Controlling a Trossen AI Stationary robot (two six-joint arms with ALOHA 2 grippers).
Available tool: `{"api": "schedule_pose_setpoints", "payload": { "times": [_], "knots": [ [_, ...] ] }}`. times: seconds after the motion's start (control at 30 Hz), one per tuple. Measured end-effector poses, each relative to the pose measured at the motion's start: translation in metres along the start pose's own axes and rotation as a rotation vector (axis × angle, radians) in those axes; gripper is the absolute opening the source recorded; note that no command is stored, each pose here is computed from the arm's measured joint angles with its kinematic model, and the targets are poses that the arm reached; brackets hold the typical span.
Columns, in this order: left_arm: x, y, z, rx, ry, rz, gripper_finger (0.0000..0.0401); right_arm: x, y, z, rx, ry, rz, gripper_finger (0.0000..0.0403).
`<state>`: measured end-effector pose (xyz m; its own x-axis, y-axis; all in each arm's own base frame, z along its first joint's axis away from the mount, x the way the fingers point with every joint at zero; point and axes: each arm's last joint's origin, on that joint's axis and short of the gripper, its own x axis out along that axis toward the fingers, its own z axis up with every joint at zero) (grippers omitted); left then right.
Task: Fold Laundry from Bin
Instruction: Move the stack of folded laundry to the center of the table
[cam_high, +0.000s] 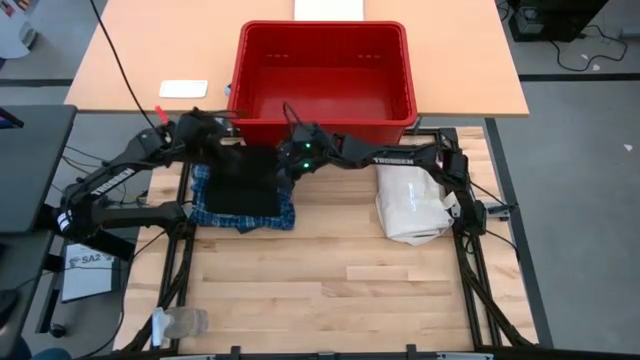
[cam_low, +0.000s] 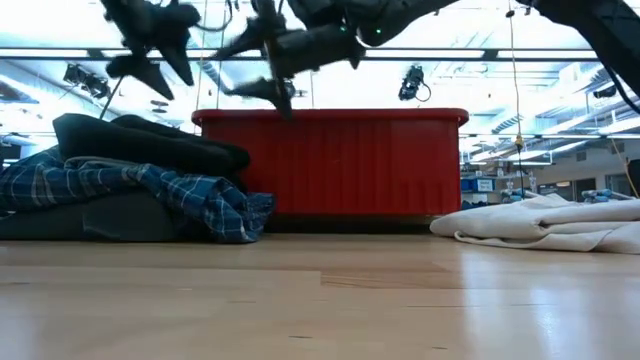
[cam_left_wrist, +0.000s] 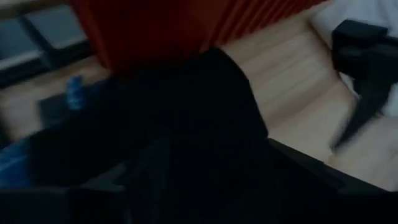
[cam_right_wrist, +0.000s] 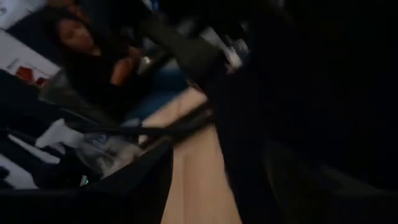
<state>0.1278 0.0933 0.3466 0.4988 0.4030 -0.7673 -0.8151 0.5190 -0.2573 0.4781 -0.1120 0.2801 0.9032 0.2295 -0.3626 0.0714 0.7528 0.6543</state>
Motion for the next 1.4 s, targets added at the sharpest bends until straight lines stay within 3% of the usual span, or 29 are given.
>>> {"api": "schedule_pose_setpoints", "payload": {
  "times": [0.13, 0.3, 0.5, 0.67, 0.9, 1.07, 1.27, 1.4],
  "knots": [
    [0.034, 0.006, -0.015, -0.028, 0.049, 0.007, 0.0257, 0.023, -0.006, -0.004, -0.084, -0.110, -0.002, 0.0234],
    [0.064, 0.024, -0.041, -0.112, 0.136, 0.165, 0.0250, 0.057, -0.038, -0.026, -0.079, -0.137, -0.064, 0.0204],
    [0.100, 0.038, -0.068, -0.199, 0.158, 0.197, 0.0239, 0.089, -0.082, -0.065, -0.025, -0.041, -0.169, 0.0174],
    [0.121, 0.042, -0.088, -0.315, 0.144, 0.150, 0.0232, 0.095, -0.097, -0.081, 0.047, 0.062, -0.185, 0.0150],
    [0.126, 0.021, -0.095, -0.354, 0.117, 0.037, 0.0231, 0.084, -0.080, -0.091, 0.074, 0.249, -0.226, 0.0120],
    [0.123, -0.001, -0.106, -0.374, 0.144, -0.044, 0.0230, 0.066, -0.067, -0.094, 0.103, 0.432, -0.182, 0.0116],
    [0.125, -0.041, -0.126, -0.402, 0.110, -0.150, 0.0230, 0.039, -0.038, -0.104, 0.031, 0.621, -0.273, 0.0116],
    [0.134, -0.071, -0.145, -0.381, 0.088, -0.212, 0.0230, 0.020, -0.019, -0.123, -0.021, 0.667, -0.311, 0.0116]
  ]
}}
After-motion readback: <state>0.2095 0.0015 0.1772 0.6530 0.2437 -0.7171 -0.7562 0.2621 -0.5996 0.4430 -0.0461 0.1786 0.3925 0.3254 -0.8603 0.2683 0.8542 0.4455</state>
